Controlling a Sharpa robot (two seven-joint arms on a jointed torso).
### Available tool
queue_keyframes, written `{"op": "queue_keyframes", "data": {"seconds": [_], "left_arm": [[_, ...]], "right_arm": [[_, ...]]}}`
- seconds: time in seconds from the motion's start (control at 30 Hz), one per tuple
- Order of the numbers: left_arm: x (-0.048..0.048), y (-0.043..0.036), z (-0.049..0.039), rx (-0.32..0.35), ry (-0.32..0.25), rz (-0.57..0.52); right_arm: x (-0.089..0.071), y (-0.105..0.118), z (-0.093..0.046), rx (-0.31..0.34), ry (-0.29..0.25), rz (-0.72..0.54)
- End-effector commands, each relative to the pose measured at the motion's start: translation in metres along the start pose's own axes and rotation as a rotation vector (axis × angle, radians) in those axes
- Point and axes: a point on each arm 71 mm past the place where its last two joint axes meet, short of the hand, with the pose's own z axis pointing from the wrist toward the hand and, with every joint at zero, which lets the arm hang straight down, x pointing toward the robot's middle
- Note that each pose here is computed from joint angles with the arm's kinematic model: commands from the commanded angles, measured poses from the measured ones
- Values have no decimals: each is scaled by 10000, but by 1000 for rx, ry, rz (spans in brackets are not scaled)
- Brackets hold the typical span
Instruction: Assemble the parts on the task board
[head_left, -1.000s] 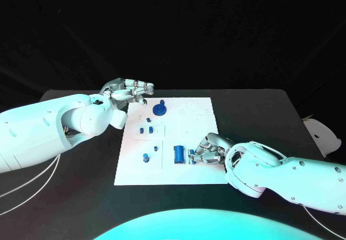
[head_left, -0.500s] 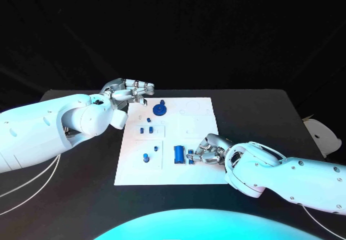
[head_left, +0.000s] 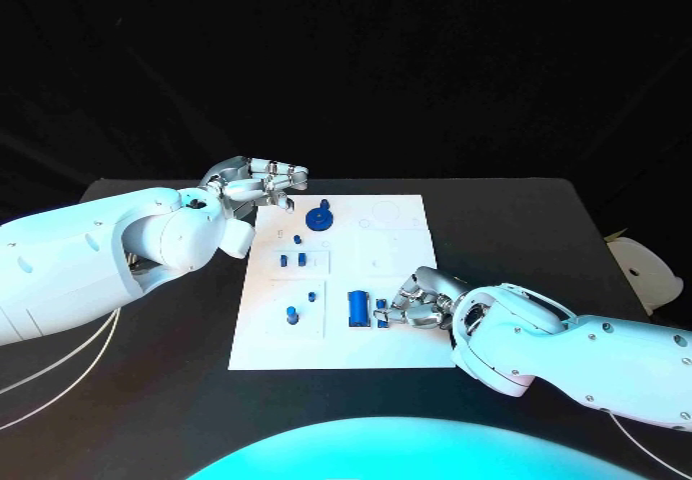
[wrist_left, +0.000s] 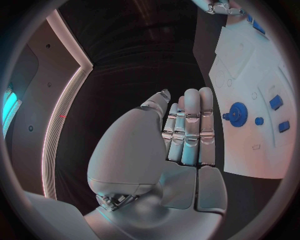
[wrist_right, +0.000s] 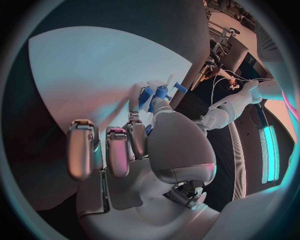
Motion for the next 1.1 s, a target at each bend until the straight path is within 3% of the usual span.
{"op": "queue_keyframes", "data": {"seconds": [0.03, 0.43, 1.1], "left_arm": [[21, -9, -1, 3, 20, -4], [14, -7, -2, 3, 20, -4], [15, -7, -1, 3, 20, -4]], "right_arm": [[-10, 17, -35, -41, -8, -21], [-18, -54, -143, -58, 27, 12], [8, -92, -81, -33, 41, -6]]}}
